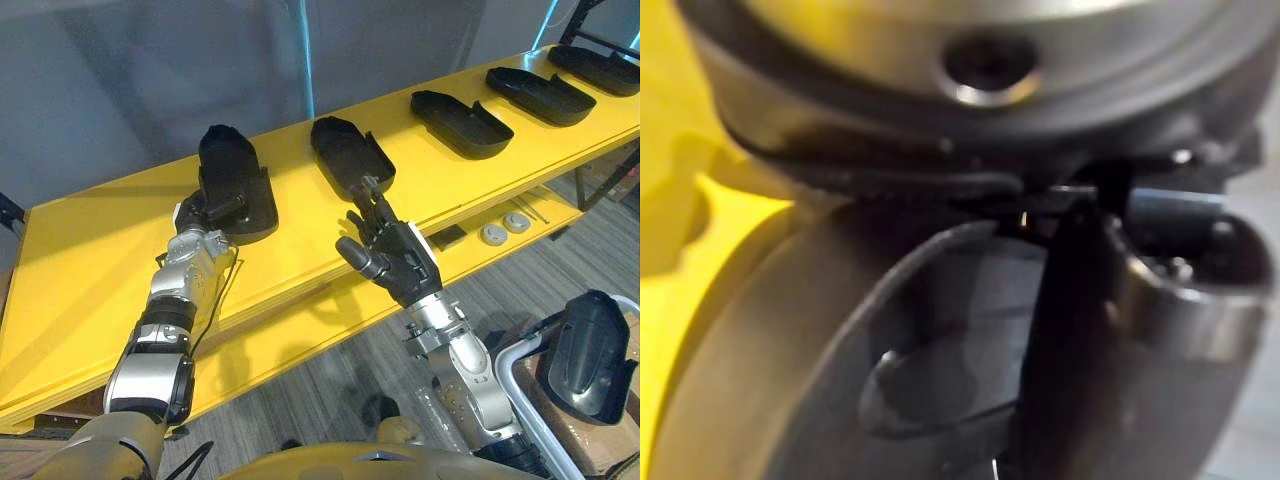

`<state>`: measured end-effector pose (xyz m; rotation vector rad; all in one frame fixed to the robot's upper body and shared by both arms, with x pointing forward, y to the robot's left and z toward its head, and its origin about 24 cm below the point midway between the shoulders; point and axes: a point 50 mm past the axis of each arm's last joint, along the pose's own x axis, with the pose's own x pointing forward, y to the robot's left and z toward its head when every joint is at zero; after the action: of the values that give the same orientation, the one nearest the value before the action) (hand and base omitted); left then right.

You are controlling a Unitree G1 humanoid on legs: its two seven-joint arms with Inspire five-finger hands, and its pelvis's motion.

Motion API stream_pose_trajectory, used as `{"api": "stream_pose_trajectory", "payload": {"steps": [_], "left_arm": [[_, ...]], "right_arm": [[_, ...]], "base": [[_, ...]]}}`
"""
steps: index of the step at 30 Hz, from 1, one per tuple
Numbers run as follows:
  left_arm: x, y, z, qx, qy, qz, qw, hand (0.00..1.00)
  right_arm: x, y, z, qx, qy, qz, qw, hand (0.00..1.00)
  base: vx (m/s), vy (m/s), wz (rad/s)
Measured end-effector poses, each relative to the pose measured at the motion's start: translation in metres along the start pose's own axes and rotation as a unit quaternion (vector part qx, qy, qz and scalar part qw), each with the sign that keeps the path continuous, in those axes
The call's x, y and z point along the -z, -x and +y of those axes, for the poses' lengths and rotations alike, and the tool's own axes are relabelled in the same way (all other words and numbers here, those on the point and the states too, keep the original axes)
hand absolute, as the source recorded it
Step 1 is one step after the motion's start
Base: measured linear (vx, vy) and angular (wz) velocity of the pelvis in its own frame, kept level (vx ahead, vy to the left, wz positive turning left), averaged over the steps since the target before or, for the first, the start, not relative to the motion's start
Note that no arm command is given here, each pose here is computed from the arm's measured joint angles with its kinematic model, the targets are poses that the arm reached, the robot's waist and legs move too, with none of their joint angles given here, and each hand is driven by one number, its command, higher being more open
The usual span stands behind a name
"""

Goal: Walk over and take three plastic housings, then place them on the shelf

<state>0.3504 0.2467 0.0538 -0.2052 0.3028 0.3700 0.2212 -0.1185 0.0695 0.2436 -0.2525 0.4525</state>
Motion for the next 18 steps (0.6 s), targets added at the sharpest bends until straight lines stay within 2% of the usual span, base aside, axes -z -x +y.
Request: {"api": "stream_pose_trajectory", "payload": {"steps": [18], "left_arm": [[-0.0003, -0.0019, 0.0009, -0.017, 0.03, 0.0, 0.999, 1.0]], "right_arm": [[-0.0016, -0.0028, -0.0003, 0.003, 0.002, -0.004, 1.0, 1.0]], "base": [[-0.01, -0.005, 0.0]]}}
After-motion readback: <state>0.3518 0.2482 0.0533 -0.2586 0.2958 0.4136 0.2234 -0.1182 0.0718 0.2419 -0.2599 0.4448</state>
